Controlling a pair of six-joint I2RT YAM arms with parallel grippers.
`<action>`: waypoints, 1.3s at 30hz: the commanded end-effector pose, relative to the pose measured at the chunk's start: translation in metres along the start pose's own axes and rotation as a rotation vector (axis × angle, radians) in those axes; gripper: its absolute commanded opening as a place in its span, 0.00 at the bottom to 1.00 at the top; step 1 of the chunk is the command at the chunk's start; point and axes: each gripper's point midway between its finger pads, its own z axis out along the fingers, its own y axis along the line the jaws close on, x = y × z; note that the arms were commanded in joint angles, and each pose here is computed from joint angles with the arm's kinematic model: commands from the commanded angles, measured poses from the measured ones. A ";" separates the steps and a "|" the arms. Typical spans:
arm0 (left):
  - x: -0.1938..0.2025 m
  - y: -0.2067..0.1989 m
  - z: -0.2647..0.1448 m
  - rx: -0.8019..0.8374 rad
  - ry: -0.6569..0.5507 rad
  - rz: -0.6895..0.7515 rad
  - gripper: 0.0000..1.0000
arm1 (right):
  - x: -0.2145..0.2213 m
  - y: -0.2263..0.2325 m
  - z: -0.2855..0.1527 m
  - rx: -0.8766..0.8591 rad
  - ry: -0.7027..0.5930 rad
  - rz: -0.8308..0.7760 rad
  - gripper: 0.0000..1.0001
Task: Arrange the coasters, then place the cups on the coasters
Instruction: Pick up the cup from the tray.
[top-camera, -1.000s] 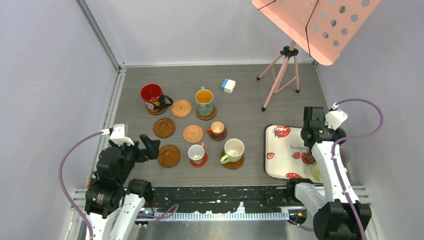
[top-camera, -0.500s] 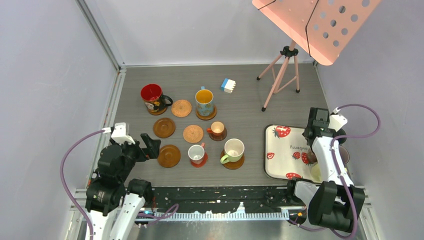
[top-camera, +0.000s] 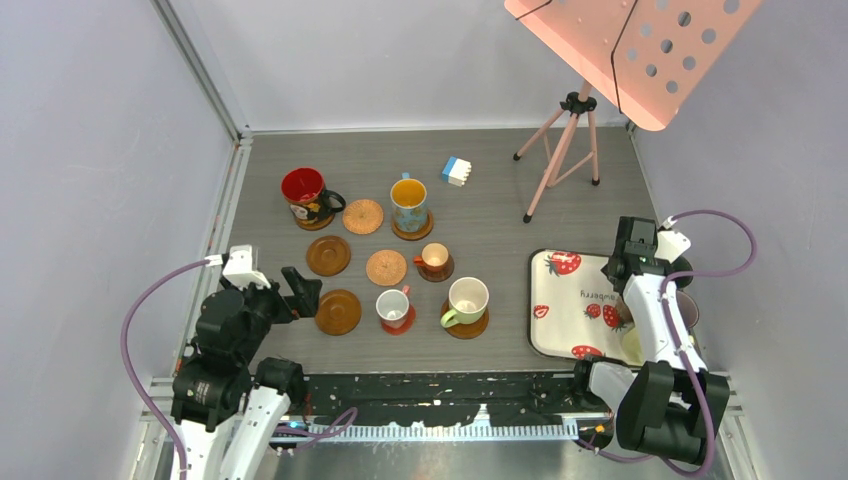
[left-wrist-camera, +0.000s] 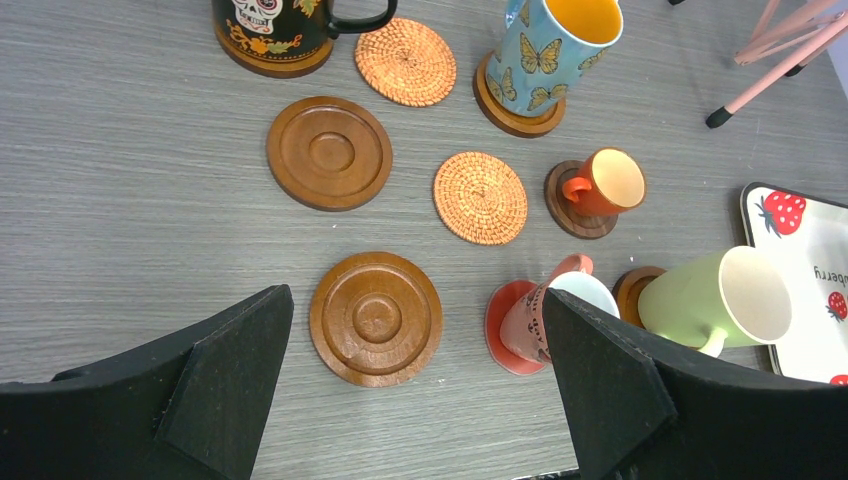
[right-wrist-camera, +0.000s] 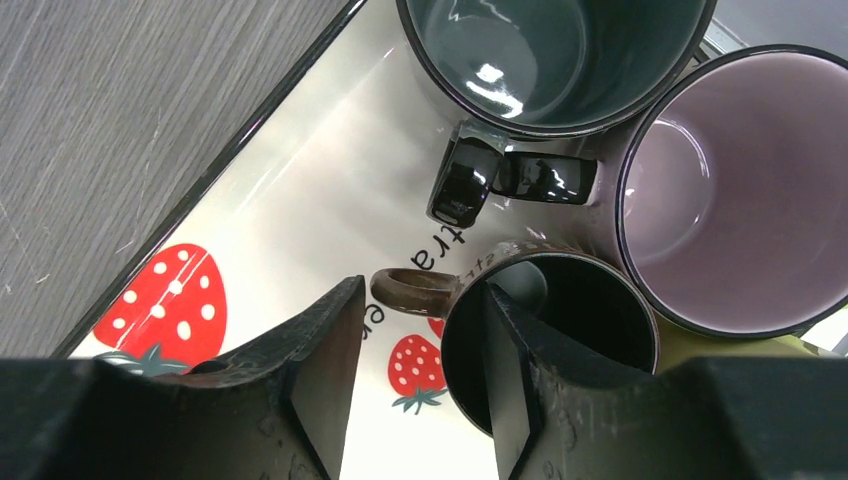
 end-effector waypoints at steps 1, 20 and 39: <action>-0.010 -0.004 0.002 0.019 -0.037 0.007 0.99 | -0.005 0.004 0.000 -0.030 -0.026 0.023 0.51; -0.010 -0.004 0.001 0.020 -0.041 0.006 0.99 | -0.012 0.020 -0.017 -0.159 -0.039 0.007 0.06; -0.010 -0.007 0.002 0.032 -0.038 0.008 0.99 | 0.008 0.062 -0.045 -0.424 0.044 -0.162 0.06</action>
